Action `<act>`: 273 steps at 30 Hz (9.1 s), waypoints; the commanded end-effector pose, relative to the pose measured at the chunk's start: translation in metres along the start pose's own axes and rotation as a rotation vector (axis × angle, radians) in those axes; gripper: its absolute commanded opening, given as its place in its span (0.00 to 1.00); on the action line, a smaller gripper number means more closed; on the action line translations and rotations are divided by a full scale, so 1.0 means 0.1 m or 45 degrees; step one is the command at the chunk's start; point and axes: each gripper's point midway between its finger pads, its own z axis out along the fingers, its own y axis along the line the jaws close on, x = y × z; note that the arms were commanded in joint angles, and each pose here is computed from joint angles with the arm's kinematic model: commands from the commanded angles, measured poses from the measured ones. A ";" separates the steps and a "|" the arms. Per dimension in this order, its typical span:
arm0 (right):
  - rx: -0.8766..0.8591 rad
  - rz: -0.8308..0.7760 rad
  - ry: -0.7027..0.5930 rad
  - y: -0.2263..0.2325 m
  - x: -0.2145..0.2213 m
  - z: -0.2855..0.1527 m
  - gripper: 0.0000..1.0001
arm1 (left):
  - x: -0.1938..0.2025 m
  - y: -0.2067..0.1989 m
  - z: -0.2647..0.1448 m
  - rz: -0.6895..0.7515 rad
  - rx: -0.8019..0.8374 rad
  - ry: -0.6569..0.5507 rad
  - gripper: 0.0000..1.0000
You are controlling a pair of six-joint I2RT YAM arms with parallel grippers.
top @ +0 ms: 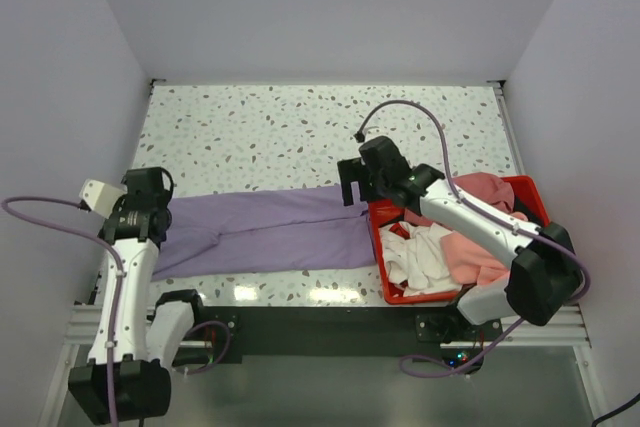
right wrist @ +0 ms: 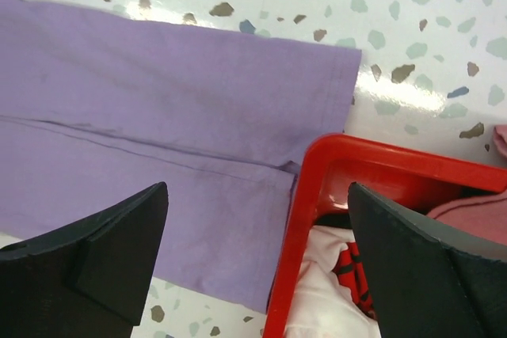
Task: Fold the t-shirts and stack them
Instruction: Fold the tshirt
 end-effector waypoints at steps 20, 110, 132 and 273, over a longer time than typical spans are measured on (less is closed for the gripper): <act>-0.255 -0.257 0.252 1.27 0.32 0.69 0.99 | 1.02 -0.25 0.97 0.403 -0.145 0.337 1.00; 0.179 0.091 -0.077 -0.51 -0.29 -0.34 0.99 | 2.48 -3.28 0.57 1.489 0.675 0.420 0.59; 0.142 0.103 -0.054 -0.46 -0.25 -0.29 0.99 | 2.03 -2.90 0.52 1.465 0.492 0.303 0.46; -0.487 -0.105 0.181 1.16 0.26 0.01 0.99 | 2.14 0.38 -0.68 0.595 0.415 1.008 0.00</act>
